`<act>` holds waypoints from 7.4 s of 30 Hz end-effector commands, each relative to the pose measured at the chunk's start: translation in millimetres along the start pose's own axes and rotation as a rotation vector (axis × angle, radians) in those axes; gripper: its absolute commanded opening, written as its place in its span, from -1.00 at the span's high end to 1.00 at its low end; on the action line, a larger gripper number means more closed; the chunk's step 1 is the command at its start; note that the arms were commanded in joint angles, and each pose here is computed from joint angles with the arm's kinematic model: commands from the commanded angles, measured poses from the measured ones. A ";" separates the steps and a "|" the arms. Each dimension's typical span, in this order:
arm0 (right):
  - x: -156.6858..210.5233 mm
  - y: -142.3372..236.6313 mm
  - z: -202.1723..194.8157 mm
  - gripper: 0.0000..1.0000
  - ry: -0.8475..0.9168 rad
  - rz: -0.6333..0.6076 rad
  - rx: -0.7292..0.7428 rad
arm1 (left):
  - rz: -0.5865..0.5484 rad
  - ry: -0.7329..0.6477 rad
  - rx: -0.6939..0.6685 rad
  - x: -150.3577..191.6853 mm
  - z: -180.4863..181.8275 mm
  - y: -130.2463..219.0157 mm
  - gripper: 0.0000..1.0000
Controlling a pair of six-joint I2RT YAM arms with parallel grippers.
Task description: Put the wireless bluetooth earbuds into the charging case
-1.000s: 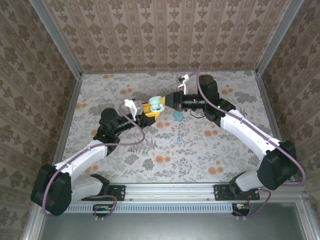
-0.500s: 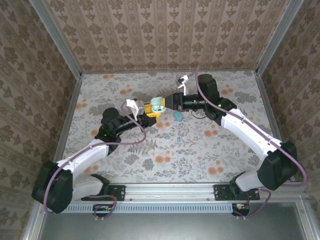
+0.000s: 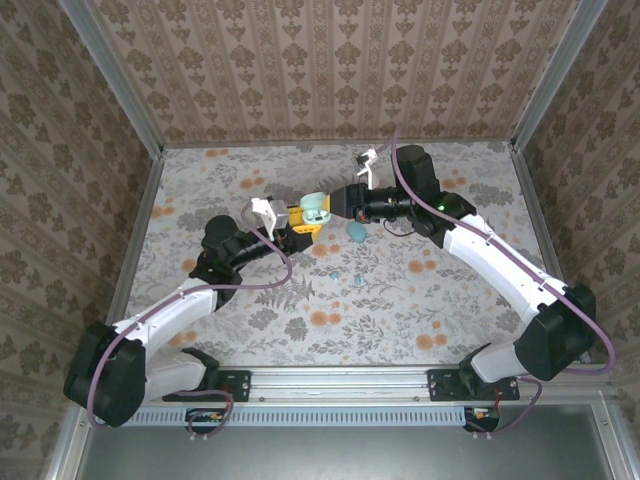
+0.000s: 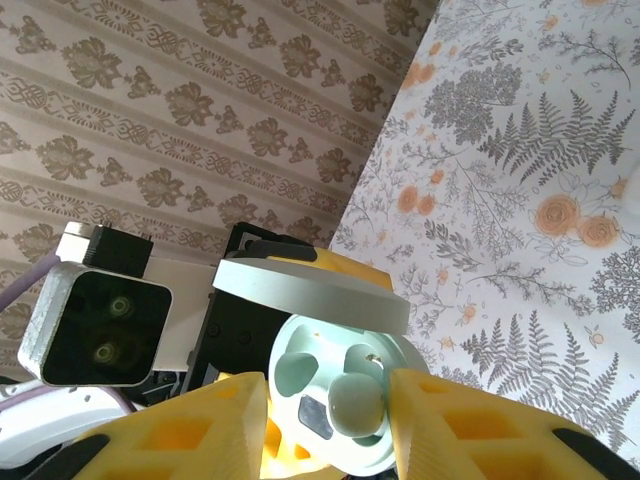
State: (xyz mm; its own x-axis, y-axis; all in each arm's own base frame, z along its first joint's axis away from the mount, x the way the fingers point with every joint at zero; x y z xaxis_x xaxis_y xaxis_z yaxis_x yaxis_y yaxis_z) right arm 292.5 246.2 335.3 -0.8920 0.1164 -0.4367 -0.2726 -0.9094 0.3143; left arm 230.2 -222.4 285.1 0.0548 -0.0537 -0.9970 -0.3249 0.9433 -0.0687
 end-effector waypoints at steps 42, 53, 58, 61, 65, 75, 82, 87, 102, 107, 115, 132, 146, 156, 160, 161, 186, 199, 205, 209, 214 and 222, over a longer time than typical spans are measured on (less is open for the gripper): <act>-1.7 -2.6 13.2 0.40 0.009 0.008 0.046 | -0.057 -0.066 0.017 -25.1 -2.5 -1.0 0.44; -0.4 0.2 6.3 0.40 0.026 -0.004 0.126 | -0.061 -0.070 0.013 -27.3 -2.0 -1.8 0.44; 2.2 4.4 5.1 0.40 0.037 -0.010 0.160 | -0.059 -0.070 0.011 -27.0 -1.4 -2.7 0.45; 0.3 2.6 7.4 0.40 0.040 -0.016 0.153 | -0.058 -0.067 0.018 -26.8 -1.4 -4.1 0.44; -1.6 -2.2 10.1 0.39 0.051 -0.012 0.169 | -0.054 -0.063 0.027 -25.8 -2.3 -6.5 0.44; -0.9 -8.4 8.8 0.54 0.072 0.003 0.175 | -0.051 -0.068 0.029 -25.5 -2.7 -7.4 0.44; 2.5 2.1 19.2 0.45 0.120 0.003 0.151 | -0.047 -0.072 0.001 -23.4 -0.9 -5.5 0.45; 3.2 24.2 27.1 0.37 0.147 -0.068 0.153 | -0.041 -0.065 -0.069 -19.0 5.5 1.0 0.45; 47.9 -33.2 -74.2 0.31 -0.095 0.173 0.340 | -0.036 -0.026 -0.383 -13.6 32.8 76.7 0.46; 91.5 -83.2 -102.2 0.30 -0.134 0.361 0.373 | -0.027 -0.045 -0.507 -16.6 28.2 105.9 0.46; 142.5 -135.9 -124.3 0.27 -0.142 0.551 0.414 | -0.024 -0.074 -0.576 -24.5 18.2 126.8 0.46; 175.6 -174.6 -139.8 0.23 -0.180 0.700 0.410 | -0.033 -0.064 -0.550 -26.2 14.0 126.5 0.45; 185.2 -183.1 -145.6 0.27 -0.186 0.761 0.423 | -0.030 -0.059 -0.546 -24.7 14.6 125.7 0.45; 189.8 -186.1 -150.1 0.28 -0.172 0.776 0.440 | -0.030 -0.053 -0.546 -23.3 15.6 125.1 0.45; 188.6 -189.6 -152.7 0.28 -0.170 0.770 0.444 | -0.032 -0.052 -0.541 -23.2 15.9 124.4 0.45; 188.2 -190.4 -152.7 0.28 -0.172 0.769 0.445 | -0.034 -0.051 -0.542 -23.7 16.0 124.6 0.45; 186.7 -202.4 -170.2 0.36 -0.184 0.741 0.572 | -0.037 -0.045 -0.541 -24.0 15.8 124.5 0.45; 180.0 -204.0 -168.0 0.48 -0.169 0.707 0.617 | -0.033 -0.038 -0.545 -22.0 17.0 124.4 0.45; 162.5 -191.5 -147.6 0.49 -0.112 0.647 0.585 | -0.027 -0.031 -0.532 -21.8 17.5 122.1 0.45; 145.7 -171.3 -137.3 0.50 -0.097 0.580 0.573 | -0.009 -0.022 -0.511 -19.7 19.3 118.1 0.45; 120.9 -137.3 -133.4 0.50 -0.112 0.486 0.565 | 0.025 -0.013 -0.468 -13.4 21.9 105.5 0.45; 74.1 -67.0 -106.0 0.50 -0.094 0.291 0.553 | 0.124 -0.039 -0.359 5.2 20.5 66.6 0.45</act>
State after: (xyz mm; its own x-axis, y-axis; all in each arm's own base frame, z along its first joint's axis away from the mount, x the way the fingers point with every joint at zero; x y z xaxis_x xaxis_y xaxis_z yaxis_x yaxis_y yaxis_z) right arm 283.2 288.4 165.1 -0.9904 -0.0709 -0.1185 -0.0582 -0.5640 0.8237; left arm 225.9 -142.6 253.3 -0.0867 0.0574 -0.9946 -0.6602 0.7444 0.1005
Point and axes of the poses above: each hand's point on the last joint's axis, 136 mm out from that joint toward the fingers, its own y axis back along the fingers, its own z axis along the line the jaws close on, x = y × z, the point moved 6 cm from there along y, back along the fingers, and after that the axes turned 4 degrees about -y, right-handed, at the moved point
